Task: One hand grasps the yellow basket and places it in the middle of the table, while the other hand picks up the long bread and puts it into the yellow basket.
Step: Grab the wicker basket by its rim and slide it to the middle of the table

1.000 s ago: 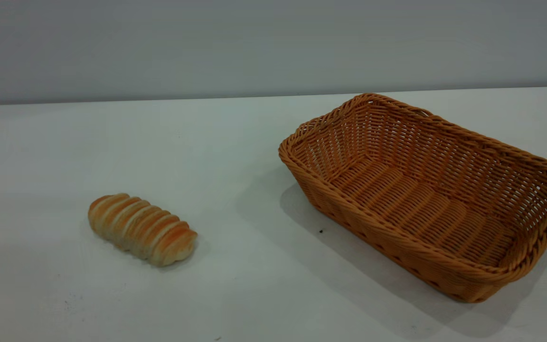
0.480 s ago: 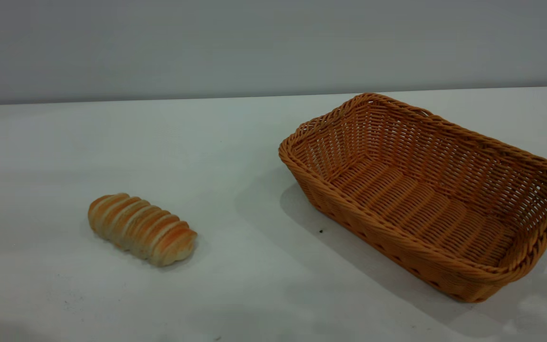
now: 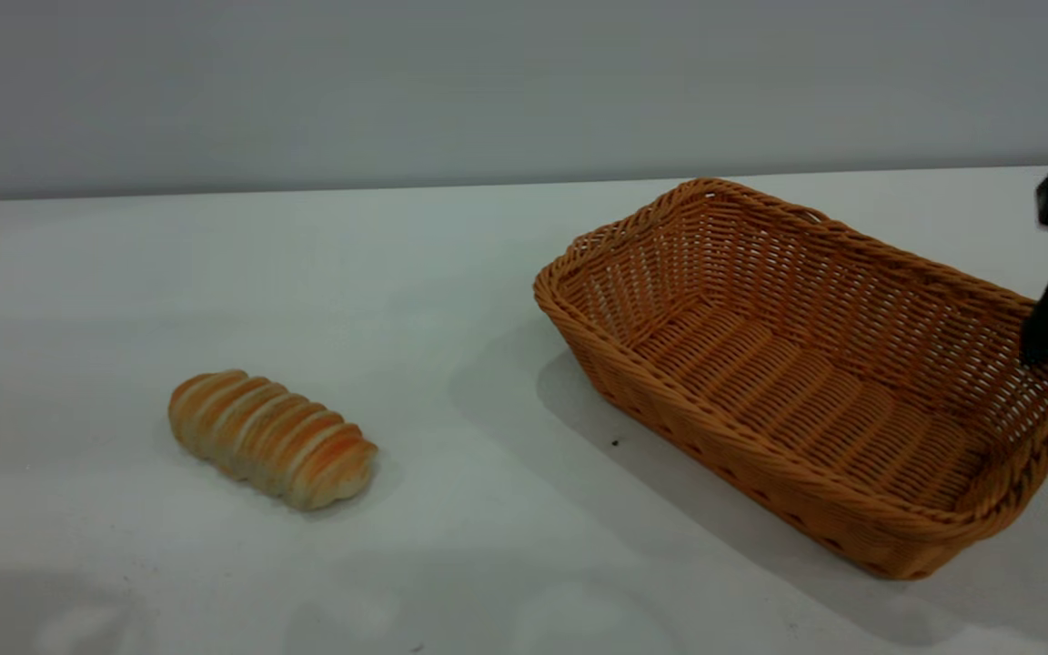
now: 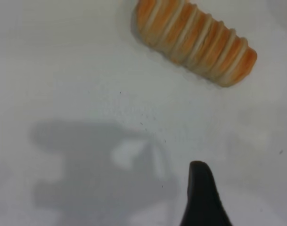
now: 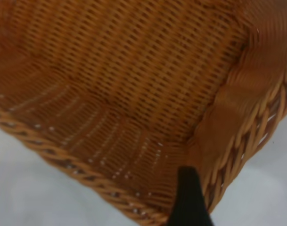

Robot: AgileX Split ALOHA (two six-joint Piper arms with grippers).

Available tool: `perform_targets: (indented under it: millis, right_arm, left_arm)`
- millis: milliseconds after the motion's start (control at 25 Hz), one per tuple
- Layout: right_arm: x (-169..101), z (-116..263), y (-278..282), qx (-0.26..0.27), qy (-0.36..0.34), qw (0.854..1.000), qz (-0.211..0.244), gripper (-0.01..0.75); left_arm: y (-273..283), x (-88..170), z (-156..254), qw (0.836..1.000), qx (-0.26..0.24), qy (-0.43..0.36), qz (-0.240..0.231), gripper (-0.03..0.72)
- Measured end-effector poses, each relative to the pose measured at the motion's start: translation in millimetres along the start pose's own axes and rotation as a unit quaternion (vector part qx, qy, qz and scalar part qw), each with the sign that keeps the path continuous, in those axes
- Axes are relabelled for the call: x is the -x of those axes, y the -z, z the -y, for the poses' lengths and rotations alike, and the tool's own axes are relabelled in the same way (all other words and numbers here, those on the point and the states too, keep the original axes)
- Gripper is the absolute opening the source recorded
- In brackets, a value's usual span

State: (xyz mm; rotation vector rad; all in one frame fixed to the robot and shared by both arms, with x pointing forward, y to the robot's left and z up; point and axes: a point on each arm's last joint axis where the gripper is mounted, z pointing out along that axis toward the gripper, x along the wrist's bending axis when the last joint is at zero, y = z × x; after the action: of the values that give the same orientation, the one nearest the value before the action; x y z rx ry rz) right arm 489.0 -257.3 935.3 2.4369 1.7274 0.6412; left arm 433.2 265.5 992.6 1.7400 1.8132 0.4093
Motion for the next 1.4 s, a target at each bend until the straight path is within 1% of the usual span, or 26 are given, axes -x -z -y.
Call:
perform_targets:
  millis: [280,600,680,760,800,840,920,960,1040,1080,1120,1200,1400]
  right_arm:
    - [5.7,-0.2,-30.6,-0.016,-0.019,1.0,0.017,0.562]
    - [10.5,0.7,-58.1,-0.025,-0.019,0.999,0.025,0.562]
    - [11.9,2.2,-64.3,-0.031,-0.018,0.999,0.027,0.549]
    - [13.4,3.7,-69.7,-0.035,-0.02,0.999,0.029,0.497]
    - [13.7,3.8,-71.1,-0.035,-0.021,0.999,0.029,0.451]
    - [14.0,3.7,-72.0,-0.034,-0.019,0.999,0.03,0.401]
    - [13.5,2.4,-72.0,-0.03,-0.015,0.999,0.028,0.26]
    - [12.4,0.4,-71.8,-0.026,-0.018,0.999,0.026,0.202]
    - [8.1,-7.7,-70.7,-0.014,-0.007,1.0,0.019,0.105]
    - [5.5,-11.7,-70.0,-0.01,0.002,1.0,0.015,0.069]
    - [2.4,-15.5,-69.2,-0.013,0.019,1.0,0.011,0.061]
    - [-3.7,-20.3,-67.6,-0.026,0.026,0.999,0.0,0.059]
    - [-18.9,-39.0,-62.2,-0.027,0.047,0.998,-0.024,0.059]
  left_arm:
    - [0.1,0.1,-1.2,1.0,0.006,0.001,0.0,0.53]
    - [0.1,0.1,-1.8,1.0,0.01,0.001,0.0,0.53]
    - [0.1,0.1,-1.8,1.0,0.01,0.001,0.0,0.53]
    - [0.1,0.1,-1.8,1.0,0.01,0.001,0.0,0.53]
    - [0.1,0.1,-1.8,1.0,0.01,0.001,0.0,0.53]
    - [0.1,0.1,-1.8,1.0,0.01,0.001,0.0,0.53]
    - [0.1,0.1,-1.8,1.0,0.01,0.001,0.0,0.53]
    - [0.1,0.1,-1.8,1.0,0.01,0.001,0.0,0.53]
    - [0.1,0.1,-1.8,1.0,0.01,0.001,0.0,0.53]
    - [0.1,0.1,-1.8,1.0,0.01,0.001,0.0,0.53]
    - [0.1,0.1,-1.8,1.0,0.01,0.001,0.0,0.53]
    - [0.1,0.1,-1.8,1.0,0.01,0.001,0.0,0.53]
    - [0.1,0.1,-1.8,1.0,0.01,0.001,0.0,0.53]
